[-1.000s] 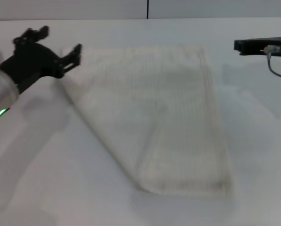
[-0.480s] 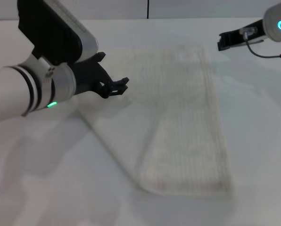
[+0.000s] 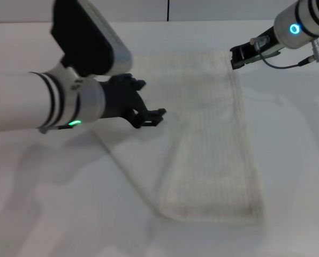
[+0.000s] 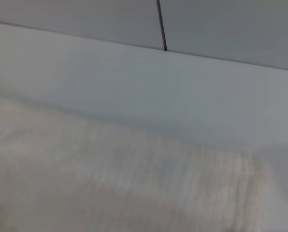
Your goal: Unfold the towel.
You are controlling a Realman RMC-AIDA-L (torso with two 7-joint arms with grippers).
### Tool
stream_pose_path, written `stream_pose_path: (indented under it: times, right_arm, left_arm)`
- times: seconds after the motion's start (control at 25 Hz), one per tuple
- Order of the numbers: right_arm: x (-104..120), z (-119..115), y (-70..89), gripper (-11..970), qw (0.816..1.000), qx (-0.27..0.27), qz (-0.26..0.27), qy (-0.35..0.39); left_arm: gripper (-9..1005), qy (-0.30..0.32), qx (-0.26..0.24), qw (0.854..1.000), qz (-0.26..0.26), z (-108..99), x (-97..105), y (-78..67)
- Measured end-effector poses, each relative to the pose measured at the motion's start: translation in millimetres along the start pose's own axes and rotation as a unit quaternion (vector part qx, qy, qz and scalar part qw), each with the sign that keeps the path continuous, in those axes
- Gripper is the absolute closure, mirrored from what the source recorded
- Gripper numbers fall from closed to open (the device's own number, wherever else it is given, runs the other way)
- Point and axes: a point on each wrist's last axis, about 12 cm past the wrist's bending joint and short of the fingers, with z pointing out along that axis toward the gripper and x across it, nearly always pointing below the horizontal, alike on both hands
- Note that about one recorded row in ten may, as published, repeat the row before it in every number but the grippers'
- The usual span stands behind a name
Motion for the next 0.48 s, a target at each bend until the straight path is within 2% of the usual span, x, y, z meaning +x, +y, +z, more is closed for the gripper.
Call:
stream_pose_path:
  times: [0.24,0.48]
  right_arm:
    - [2.4,13.1,4.0,952,1.0,0.005,-0.004,0.008]
    - [10.2,30.8,7.8,949,1.0,0.01,-0.008,0.013]
  left_arm:
    - [258,-0.009,0.015,1.0,0.015,24.8,-2.4,-17.5]
    - [261,-0.016,0.02,1.0,0.018,38.6,-5.2,-25.1]
